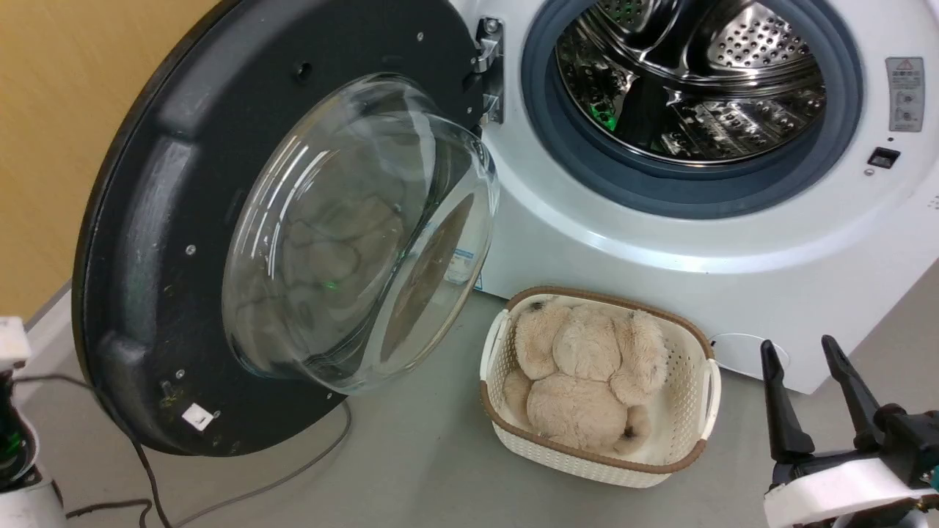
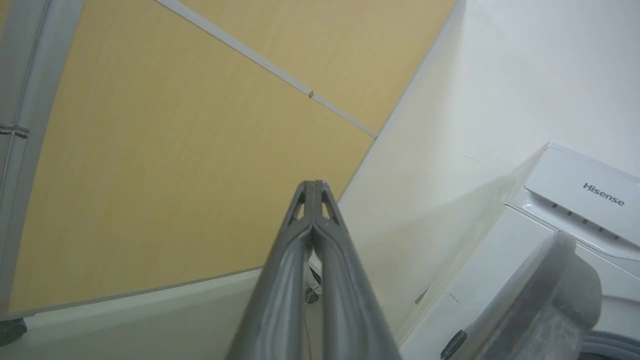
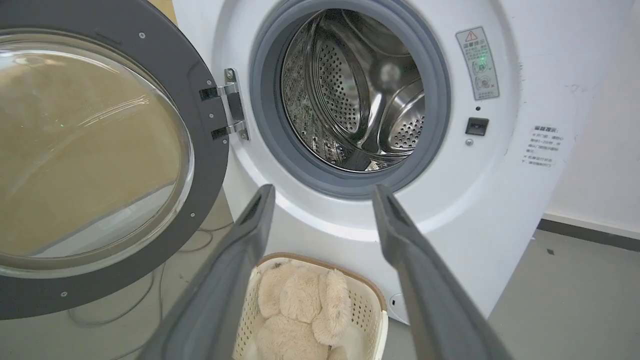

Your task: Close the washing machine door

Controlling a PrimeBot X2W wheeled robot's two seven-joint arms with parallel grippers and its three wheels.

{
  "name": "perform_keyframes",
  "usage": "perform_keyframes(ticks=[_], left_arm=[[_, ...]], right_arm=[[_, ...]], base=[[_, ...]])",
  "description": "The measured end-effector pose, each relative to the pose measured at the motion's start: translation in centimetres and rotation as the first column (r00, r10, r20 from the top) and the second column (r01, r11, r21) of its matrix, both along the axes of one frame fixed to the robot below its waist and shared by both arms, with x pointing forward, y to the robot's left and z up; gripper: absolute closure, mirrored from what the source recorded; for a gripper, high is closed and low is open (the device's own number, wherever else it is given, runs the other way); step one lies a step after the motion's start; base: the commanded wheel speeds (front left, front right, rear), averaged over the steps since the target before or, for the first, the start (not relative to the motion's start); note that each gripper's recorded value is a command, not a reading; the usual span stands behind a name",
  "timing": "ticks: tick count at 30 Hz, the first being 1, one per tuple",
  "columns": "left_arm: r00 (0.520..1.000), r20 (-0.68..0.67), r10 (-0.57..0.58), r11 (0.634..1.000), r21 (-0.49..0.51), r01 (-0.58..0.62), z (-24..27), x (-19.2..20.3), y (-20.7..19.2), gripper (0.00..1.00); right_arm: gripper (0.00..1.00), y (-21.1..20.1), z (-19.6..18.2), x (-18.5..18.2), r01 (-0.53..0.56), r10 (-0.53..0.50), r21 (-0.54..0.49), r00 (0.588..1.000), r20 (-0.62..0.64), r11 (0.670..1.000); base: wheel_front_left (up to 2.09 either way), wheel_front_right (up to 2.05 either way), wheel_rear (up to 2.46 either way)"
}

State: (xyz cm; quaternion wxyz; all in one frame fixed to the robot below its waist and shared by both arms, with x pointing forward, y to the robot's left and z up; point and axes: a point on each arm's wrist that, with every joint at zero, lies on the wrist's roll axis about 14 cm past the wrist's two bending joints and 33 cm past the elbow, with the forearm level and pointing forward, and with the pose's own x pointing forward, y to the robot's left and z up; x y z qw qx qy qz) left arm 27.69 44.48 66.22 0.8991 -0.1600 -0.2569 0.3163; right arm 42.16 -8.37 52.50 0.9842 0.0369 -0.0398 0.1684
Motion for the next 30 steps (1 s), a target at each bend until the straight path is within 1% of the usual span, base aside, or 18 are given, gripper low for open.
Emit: perform_keyframes(ticks=[2, 5, 6, 7, 11, 15, 21, 24, 27, 30], left_arm=[[1.000, -0.017, -0.007, 0.995, -0.097, 0.005, -2.0, -0.4, 1.0, 1.00], [0.999, -0.033, -0.031, 0.970, -0.241, 0.022, -4.8, -0.9, 2.0, 1.00], [0.997, -0.043, -0.056, 0.948, -0.317, 0.040, -6.6, -1.0, 2.1, 1.00], [0.997, -0.046, -0.067, 0.932, -0.358, 0.046, -7.5, -1.1, 2.2, 1.00], [0.993, -0.050, -0.111, 0.872, -0.484, 0.073, -10.8, -1.4, 1.5, 1.00], [0.984, -0.020, -0.175, 0.802, -0.582, 0.131, -13.2, -1.2, -0.4, 1.00], [0.964, 0.022, -0.266, 0.693, -0.690, 0.207, -16.1, -0.9, -3.5, 1.00], [0.954, 0.022, -0.299, 0.649, -0.728, 0.220, -17.5, -1.3, -4.7, 1.00], [0.939, 0.047, -0.340, 0.584, -0.772, 0.250, -18.8, -1.5, -6.3, 1.00], [0.913, 0.078, -0.400, 0.524, -0.798, 0.298, -19.3, -1.4, -8.3, 1.00]], right_arm=[[0.00, 0.1, 0.0, 0.1, -0.001, 0.001, 0.005, 1.000, 0.005, 1.000], [0.00, 0.2, -0.1, 0.4, -0.004, 0.004, 0.008, 1.000, 0.006, 1.000], [0.00, 0.4, -0.2, 0.6, -0.006, 0.006, 0.010, 1.000, 0.006, 1.000], [0.00, 0.4, -0.3, 0.7, -0.008, 0.008, 0.011, 1.000, 0.004, 1.000], [0.00, 0.9, -0.5, 1.0, -0.019, 0.019, 0.016, 1.000, 0.004, 1.000], [0.00, 1.5, -0.3, 1.4, -0.031, 0.030, 0.024, 0.999, 0.015, 0.999], [0.00, 2.0, -0.4, 1.8, -0.042, 0.041, 0.032, 0.999, 0.020, 0.999], [0.00, 2.2, -0.4, 1.9, -0.048, 0.047, 0.035, 0.999, 0.025, 0.998], [0.00, 2.4, -0.4, 2.0, -0.051, 0.050, 0.039, 0.998, 0.029, 0.998], [0.00, 2.5, -0.3, 2.1, -0.052, 0.051, 0.045, 0.998, 0.035, 0.998]], base=[[0.00, 0.00, 0.00], [0.00, 0.00, 0.00], [0.00, 0.00, 0.00], [0.00, 0.00, 0.00], [0.00, 0.00, 0.00], [0.00, 0.00, 0.00], [0.00, 0.00, 0.00], [0.00, 0.00, 0.00], [0.00, 0.00, 0.00], [0.00, 0.00, 0.00]])
